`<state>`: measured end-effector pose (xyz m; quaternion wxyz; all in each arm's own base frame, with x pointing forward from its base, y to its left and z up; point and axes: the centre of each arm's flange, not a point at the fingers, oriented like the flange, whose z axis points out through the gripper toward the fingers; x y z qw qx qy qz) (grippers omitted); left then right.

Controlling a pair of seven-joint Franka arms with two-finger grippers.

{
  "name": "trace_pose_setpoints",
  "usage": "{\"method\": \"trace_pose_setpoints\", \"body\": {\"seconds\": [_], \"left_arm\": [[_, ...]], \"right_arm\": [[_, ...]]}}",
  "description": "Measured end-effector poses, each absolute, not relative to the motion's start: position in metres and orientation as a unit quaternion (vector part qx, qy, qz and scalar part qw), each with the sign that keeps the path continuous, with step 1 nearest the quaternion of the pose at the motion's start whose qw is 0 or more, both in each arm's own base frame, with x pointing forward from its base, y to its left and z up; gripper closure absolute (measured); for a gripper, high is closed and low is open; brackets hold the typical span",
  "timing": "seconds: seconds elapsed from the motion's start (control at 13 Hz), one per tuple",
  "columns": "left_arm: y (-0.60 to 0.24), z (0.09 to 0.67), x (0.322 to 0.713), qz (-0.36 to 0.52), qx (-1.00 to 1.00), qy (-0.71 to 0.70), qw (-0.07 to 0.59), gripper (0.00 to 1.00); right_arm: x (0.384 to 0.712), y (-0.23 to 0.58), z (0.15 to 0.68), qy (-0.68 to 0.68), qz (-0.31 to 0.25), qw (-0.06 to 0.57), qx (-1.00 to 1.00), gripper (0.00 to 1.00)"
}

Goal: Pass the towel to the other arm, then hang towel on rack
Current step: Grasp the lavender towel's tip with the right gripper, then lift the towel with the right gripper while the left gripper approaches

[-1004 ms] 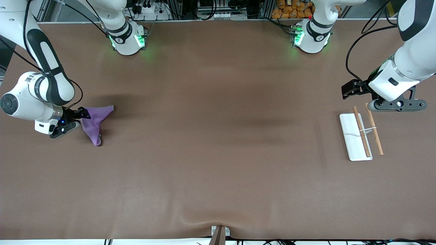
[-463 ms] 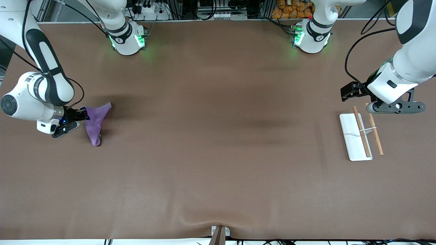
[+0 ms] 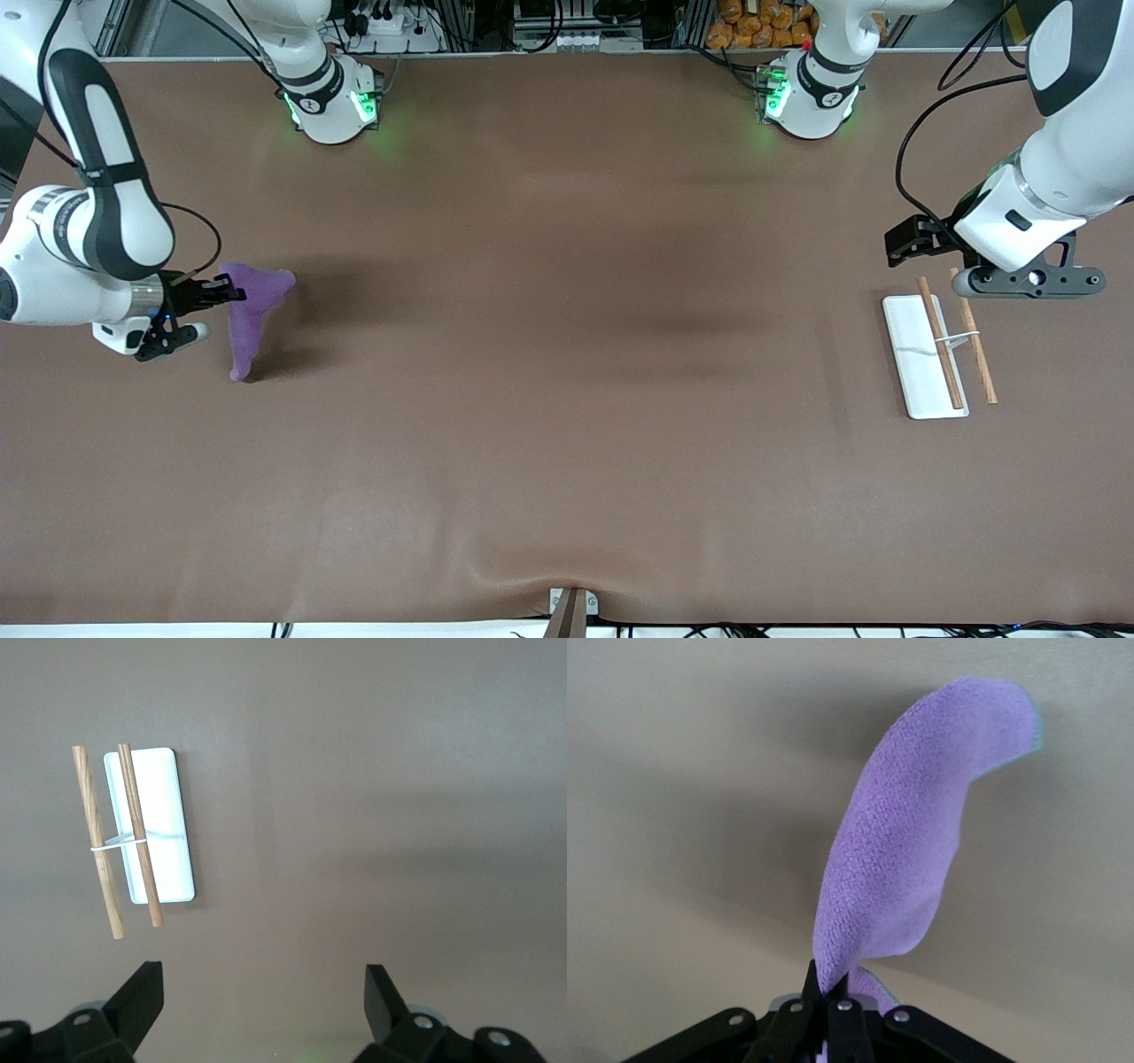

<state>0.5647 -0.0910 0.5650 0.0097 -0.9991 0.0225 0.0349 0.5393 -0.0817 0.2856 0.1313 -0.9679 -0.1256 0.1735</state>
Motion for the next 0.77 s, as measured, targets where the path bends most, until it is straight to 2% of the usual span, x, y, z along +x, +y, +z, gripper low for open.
{"method": "trace_pose_setpoints", "body": {"seconds": [0.15,0.39,0.77], "left_arm": [[-0.099,0.568,0.566,0.032,-0.999,0.023,-0.007,0.0],[-0.13,0.572,0.564,0.029,-0.999,-0.008,-0.018,0.0],[-0.196,0.569,0.55,0.054,-0.99,-0.115,-0.061,0.0]], "right_arm": [[0.538,-0.054,0.302,-0.086,0.196,0.131,-0.968,0.97],[0.54,-0.024,0.329,0.002,0.233,0.182,-0.955,0.97],[0.557,0.076,0.378,0.179,0.273,0.166,-0.931,0.97]]}}
